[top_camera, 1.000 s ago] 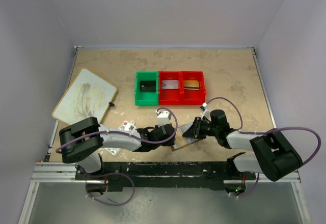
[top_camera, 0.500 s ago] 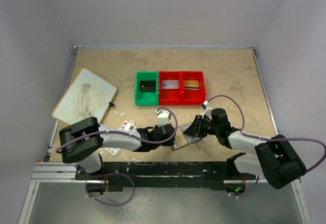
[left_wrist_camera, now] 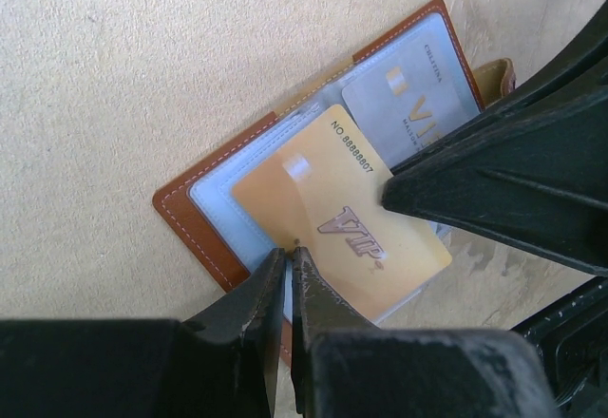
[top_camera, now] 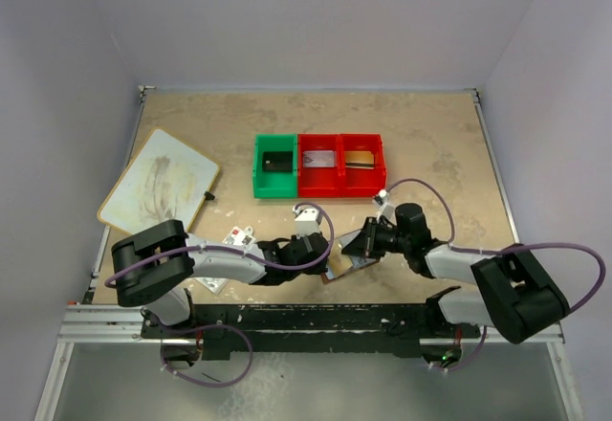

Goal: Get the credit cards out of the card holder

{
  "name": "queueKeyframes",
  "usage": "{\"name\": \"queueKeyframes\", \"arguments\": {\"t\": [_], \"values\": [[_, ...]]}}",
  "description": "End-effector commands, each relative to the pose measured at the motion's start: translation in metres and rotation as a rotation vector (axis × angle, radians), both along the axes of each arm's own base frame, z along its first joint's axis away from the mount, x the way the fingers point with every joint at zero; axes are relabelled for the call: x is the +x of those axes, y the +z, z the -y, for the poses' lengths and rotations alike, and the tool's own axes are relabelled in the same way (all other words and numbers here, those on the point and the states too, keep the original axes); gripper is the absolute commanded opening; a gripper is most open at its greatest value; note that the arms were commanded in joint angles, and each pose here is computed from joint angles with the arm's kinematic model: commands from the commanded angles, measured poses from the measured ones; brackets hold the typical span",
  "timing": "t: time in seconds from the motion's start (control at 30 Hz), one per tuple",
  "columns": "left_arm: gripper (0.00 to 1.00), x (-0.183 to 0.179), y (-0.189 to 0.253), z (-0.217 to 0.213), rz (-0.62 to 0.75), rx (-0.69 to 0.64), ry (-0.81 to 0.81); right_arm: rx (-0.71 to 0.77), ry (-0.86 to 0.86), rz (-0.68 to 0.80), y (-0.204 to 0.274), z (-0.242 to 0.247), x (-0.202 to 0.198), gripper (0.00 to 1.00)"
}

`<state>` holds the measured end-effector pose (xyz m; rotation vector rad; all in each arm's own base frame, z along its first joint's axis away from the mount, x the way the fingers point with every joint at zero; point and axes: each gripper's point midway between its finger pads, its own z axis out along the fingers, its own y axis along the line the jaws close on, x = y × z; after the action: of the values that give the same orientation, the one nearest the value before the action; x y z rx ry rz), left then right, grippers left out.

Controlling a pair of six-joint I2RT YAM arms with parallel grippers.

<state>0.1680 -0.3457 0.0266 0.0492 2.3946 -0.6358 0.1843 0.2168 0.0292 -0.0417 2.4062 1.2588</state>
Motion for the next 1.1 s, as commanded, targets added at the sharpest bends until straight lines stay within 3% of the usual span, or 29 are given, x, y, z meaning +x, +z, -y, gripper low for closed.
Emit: {"name": "queueKeyframes", "arguments": {"t": [0.0, 0.5, 0.8, 1.07], "values": [[0.05, 0.000, -0.012, -0.015, -0.005, 0.086, 0.005, 0.024, -0.035, 0.055, 0.015, 0.000, 0.010, 0.04], [0.04, -0.002, -0.019, -0.018, -0.013, 0.109, 0.002, 0.016, -0.133, 0.076, 0.023, 0.013, 0.016, 0.06], [0.04, -0.001, -0.018, -0.016, -0.010, 0.104, 0.001, 0.020, -0.090, 0.077, 0.025, 0.011, 0.013, 0.03], [0.04, 0.001, -0.015, -0.017, -0.004, 0.107, 0.006, -0.048, -0.208, 0.120, 0.033, 0.026, 0.031, 0.03]]}}
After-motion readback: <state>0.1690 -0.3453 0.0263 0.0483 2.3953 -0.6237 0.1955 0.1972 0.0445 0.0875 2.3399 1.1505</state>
